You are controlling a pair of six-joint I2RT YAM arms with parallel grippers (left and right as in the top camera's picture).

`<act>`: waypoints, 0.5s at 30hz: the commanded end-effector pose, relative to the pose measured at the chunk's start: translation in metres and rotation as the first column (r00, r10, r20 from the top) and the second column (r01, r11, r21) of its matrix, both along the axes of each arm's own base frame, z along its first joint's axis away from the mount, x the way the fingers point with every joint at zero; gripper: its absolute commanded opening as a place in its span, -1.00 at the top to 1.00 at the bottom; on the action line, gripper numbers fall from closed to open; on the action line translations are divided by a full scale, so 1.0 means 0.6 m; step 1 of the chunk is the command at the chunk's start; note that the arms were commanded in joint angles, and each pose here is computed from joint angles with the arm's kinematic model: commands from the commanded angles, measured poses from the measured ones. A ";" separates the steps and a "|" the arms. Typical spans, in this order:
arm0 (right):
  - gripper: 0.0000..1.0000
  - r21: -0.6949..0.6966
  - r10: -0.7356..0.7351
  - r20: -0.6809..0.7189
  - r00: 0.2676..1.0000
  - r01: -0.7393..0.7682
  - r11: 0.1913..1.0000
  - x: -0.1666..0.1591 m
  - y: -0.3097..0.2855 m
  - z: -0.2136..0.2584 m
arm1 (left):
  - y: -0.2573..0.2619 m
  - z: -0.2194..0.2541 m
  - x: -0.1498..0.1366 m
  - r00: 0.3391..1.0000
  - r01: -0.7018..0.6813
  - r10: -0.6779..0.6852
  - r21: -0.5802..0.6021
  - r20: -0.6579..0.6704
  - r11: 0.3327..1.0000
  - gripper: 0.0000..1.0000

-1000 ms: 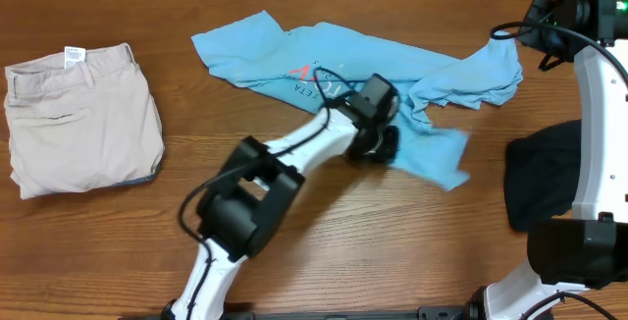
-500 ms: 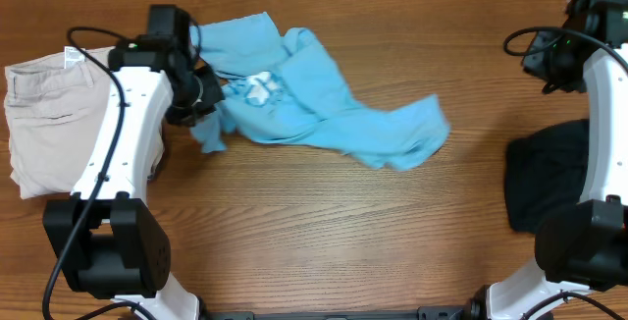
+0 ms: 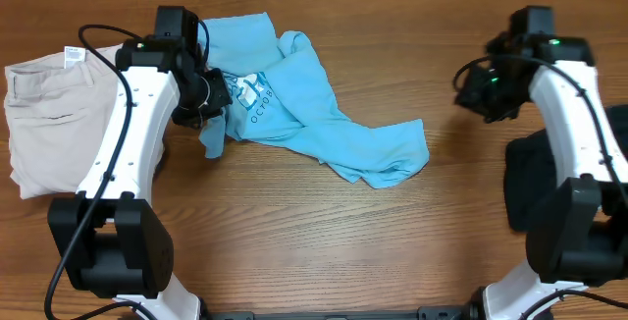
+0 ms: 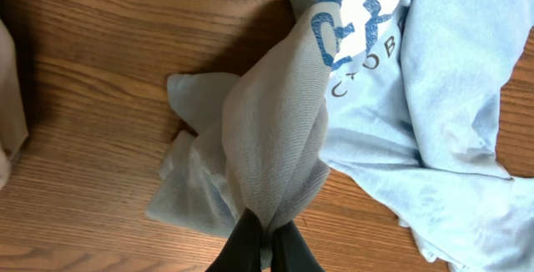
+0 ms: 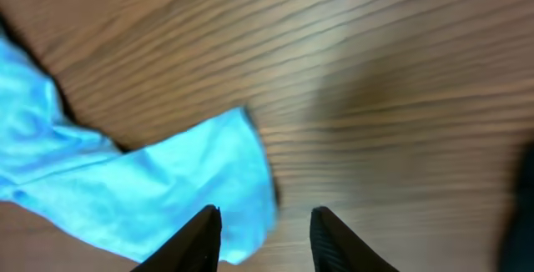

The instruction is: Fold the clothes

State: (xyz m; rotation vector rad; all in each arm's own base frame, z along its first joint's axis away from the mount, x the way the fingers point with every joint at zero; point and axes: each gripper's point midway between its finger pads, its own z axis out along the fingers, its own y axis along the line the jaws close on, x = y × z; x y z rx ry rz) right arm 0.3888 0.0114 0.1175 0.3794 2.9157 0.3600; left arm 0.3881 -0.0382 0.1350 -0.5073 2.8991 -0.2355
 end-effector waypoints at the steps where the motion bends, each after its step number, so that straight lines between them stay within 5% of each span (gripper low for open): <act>1: 0.21 0.038 0.076 -0.043 0.996 -0.075 0.996 -0.022 0.043 -0.044 | -0.007 0.001 -0.002 0.999 0.035 -0.035 -0.005 0.003 0.999 0.92; 15: 0.17 0.001 0.169 -0.003 0.986 -0.169 0.986 -0.016 0.106 -0.149 | -0.007 0.001 -0.003 0.999 0.044 -0.044 -0.002 0.002 0.999 0.92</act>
